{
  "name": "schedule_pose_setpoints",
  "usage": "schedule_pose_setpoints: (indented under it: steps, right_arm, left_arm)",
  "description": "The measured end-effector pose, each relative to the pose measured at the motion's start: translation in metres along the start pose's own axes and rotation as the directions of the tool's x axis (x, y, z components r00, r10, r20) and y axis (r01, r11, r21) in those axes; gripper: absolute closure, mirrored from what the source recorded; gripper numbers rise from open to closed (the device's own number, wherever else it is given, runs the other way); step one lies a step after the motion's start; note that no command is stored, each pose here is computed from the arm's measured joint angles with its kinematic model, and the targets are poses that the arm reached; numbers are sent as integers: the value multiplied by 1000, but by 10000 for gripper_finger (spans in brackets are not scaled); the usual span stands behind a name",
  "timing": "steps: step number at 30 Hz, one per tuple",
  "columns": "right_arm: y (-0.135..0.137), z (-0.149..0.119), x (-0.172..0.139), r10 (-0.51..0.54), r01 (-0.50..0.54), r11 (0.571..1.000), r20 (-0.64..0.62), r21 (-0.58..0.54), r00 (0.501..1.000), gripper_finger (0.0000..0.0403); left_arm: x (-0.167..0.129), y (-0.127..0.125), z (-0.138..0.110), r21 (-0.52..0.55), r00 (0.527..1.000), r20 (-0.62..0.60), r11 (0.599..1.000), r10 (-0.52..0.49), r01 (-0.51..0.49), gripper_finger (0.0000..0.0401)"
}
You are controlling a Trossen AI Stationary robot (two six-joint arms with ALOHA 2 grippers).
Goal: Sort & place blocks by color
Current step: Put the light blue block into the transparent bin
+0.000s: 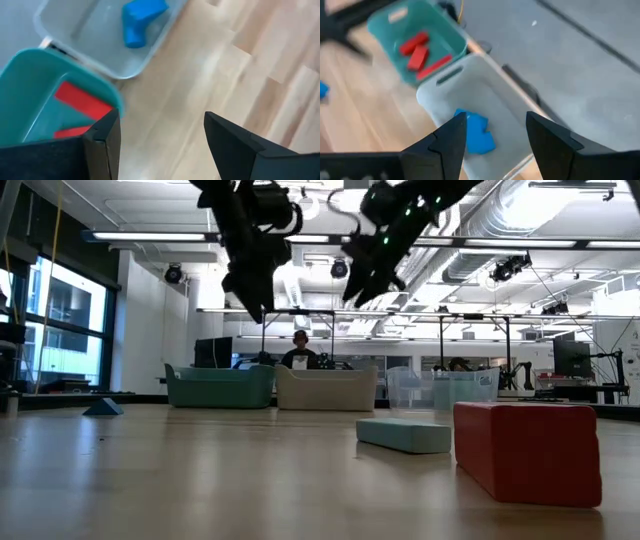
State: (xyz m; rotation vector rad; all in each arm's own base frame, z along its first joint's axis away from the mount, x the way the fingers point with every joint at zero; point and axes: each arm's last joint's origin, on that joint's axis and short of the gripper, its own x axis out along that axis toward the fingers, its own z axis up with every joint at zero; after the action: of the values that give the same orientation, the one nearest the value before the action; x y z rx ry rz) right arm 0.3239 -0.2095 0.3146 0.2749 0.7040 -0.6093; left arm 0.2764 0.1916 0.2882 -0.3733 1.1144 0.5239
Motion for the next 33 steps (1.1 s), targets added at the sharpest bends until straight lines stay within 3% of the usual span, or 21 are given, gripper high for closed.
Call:
schedule_pose_setpoints:
  steps: [7,15,18,25,33]
  right_arm:
    - [-4,12,-47,-99,85,990,119,115,988,208]
    - [-1,14,-85,-89,39,964,178,264,980,208]
    - [3,13,-93,-77,18,953,183,303,980,208]
    - [16,6,-96,-44,-1,945,128,328,991,208]
    - [45,-17,-99,28,-2,920,-61,392,998,208]
  left_arm:
    - [0,-36,1,219,999,29,975,-46,39,196]
    - [-2,-75,-1,474,992,66,878,-104,61,196]
    - [-3,-90,-2,504,988,80,861,-129,71,194]
    - [-7,-127,-14,485,982,62,865,-180,128,194]
    - [-12,-157,-32,506,979,-7,844,-202,178,194]
